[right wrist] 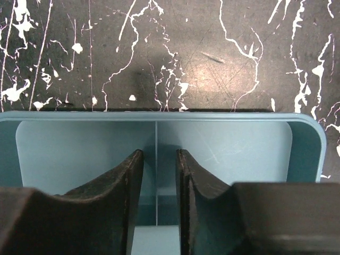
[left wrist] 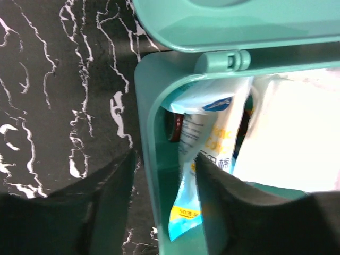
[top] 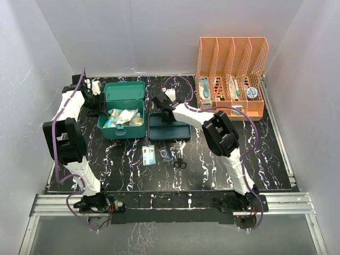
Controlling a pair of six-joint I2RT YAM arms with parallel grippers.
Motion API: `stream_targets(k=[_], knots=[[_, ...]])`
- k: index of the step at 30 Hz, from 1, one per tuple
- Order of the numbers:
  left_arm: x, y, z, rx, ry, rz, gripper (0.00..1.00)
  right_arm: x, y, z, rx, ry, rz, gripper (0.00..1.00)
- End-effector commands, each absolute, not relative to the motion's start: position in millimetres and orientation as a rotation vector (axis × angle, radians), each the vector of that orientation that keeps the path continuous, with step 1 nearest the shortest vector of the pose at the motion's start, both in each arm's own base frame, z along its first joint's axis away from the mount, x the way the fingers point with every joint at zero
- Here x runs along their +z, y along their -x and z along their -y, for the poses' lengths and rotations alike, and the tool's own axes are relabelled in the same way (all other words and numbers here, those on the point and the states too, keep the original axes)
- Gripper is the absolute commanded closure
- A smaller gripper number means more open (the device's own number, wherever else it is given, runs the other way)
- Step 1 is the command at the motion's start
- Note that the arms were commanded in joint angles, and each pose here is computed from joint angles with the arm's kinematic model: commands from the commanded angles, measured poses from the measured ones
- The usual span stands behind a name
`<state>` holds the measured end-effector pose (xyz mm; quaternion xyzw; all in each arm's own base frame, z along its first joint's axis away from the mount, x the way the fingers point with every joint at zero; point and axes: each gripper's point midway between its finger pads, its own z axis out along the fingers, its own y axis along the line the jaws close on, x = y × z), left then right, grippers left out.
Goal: Organize the medicine kit
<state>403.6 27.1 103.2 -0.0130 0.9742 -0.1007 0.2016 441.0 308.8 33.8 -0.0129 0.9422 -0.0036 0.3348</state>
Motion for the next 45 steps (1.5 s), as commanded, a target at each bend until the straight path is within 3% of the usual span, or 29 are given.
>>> stream_targets(k=[1,6,15,26,33,40,45], knots=[[136.8,-396.9,-15.0,-0.354,0.016,-2.65,0.34,98.8,-461.0,-318.0,0.09,-0.016,-2.321,0.65],[159.9,-403.0,-17.5,-0.324,-0.001,-2.598,0.2,154.7,-467.0,-319.1,0.108,-0.005,-2.247,0.5],[219.5,-406.1,-34.0,-0.247,-0.001,-2.475,0.15,232.0,-426.7,-289.2,0.012,-0.055,-2.193,0.42],[240.2,-389.1,-42.2,-0.206,0.023,-2.455,0.12,158.4,-288.3,-237.6,0.082,-0.107,-2.412,0.41],[238.9,-389.1,-45.1,-0.196,0.097,-2.474,0.12,128.5,-265.9,-234.1,0.037,-0.153,-2.503,0.41],[247.7,-395.2,-40.3,-0.274,0.152,-2.572,0.13,107.8,-253.2,-269.0,0.119,-0.3,-2.61,0.43],[255.7,-396.5,-44.6,-0.24,0.087,-2.561,0.13,78.3,-243.8,-291.6,0.027,-0.28,-2.698,0.43]])
